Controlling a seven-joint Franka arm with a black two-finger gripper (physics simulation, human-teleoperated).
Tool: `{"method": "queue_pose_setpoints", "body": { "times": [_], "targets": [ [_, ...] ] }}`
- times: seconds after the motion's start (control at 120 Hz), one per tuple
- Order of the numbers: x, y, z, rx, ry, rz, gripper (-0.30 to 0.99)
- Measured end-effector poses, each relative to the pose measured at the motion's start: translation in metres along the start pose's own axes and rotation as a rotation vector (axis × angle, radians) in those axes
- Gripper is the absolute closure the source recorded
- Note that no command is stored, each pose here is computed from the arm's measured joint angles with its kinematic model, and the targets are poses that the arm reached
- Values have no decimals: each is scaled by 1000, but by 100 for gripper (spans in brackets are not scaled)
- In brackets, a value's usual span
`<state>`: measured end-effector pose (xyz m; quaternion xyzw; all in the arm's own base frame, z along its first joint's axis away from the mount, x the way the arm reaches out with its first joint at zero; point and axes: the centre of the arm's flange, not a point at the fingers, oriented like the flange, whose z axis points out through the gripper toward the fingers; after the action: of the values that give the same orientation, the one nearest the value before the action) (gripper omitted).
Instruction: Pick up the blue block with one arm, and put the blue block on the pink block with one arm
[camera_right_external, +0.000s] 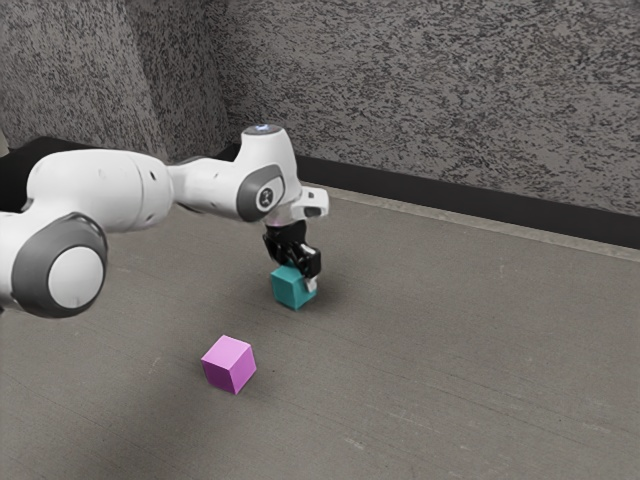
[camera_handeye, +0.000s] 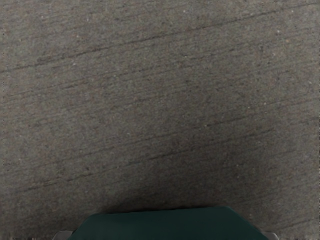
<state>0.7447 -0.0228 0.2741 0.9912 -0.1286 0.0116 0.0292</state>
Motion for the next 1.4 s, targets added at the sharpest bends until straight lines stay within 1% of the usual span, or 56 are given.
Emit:
{"method": "queue_pose_setpoints", "body": {
  "times": [0.108, 0.242, 0.417, 0.558, 0.717, 0.858, 1.4],
  "targets": [
    [-10, 3, -29, 15, 1, -3, 38],
    [-56, 14, -43, 5, -33, -35, 38],
    [-107, 29, -61, -15, -19, -97, 38],
    [-132, 35, -59, -12, -6, -129, 38],
    [-154, 42, -68, -1, 20, -153, 38],
    [-176, 48, -61, 4, 18, -170, 38],
    [-217, 76, -68, 21, 44, -189, 38]
  ]
}}
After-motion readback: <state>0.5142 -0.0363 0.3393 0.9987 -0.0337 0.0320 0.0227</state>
